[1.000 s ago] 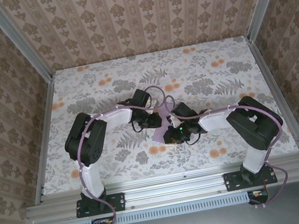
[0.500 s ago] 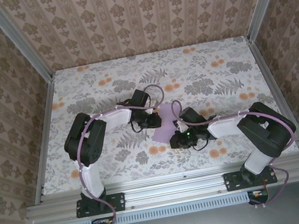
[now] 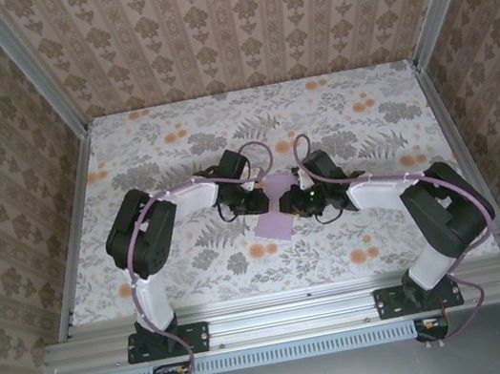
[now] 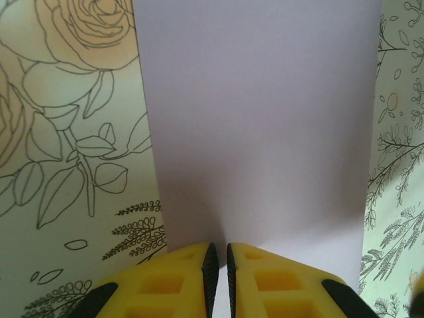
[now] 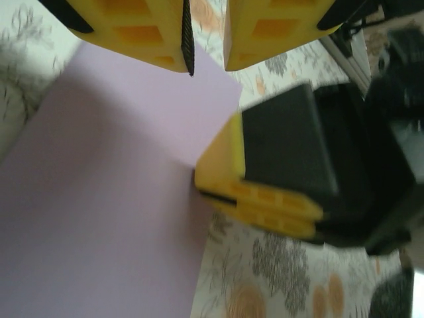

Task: Fold a paper plane with a square sheet of paper (pick it up from the middle)
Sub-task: Fold the square sheet of paper in half at the center of the table.

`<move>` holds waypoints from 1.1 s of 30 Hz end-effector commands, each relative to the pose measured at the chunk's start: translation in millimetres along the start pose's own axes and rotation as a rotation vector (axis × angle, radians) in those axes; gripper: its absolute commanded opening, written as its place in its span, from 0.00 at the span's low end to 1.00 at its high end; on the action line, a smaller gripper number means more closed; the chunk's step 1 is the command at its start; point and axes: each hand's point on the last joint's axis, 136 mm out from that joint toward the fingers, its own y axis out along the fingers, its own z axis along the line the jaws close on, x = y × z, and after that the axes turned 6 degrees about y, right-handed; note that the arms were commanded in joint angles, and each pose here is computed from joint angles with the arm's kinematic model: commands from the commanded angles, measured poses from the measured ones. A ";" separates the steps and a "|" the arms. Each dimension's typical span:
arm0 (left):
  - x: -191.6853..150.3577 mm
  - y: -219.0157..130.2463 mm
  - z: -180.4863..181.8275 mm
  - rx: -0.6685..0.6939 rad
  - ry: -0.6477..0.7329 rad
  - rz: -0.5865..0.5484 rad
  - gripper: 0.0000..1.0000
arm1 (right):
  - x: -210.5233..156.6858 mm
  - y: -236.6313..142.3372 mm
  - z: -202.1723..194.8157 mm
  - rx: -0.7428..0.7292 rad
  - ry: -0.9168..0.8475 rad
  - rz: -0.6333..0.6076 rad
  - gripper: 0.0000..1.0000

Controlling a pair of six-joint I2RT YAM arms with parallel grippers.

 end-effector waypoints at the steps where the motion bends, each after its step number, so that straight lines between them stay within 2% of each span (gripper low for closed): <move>1: -46.9 8.1 27.4 0.090 -0.086 0.145 0.17 | 19.4 9.2 -6.0 -0.024 0.001 -0.020 0.24; 8: -48.5 7.6 24.9 0.075 -0.093 0.140 0.18 | 47.6 22.2 -34.1 -0.082 0.026 -0.027 0.25; 17: -41.2 2.9 14.0 0.036 -0.097 0.115 0.19 | 67.0 13.9 -62.7 -0.176 0.018 -0.042 0.27; 33: 6.8 -38.0 -22.5 -0.071 -0.084 -0.024 0.33 | 80.4 8.7 -41.2 -0.147 -0.029 -0.025 0.28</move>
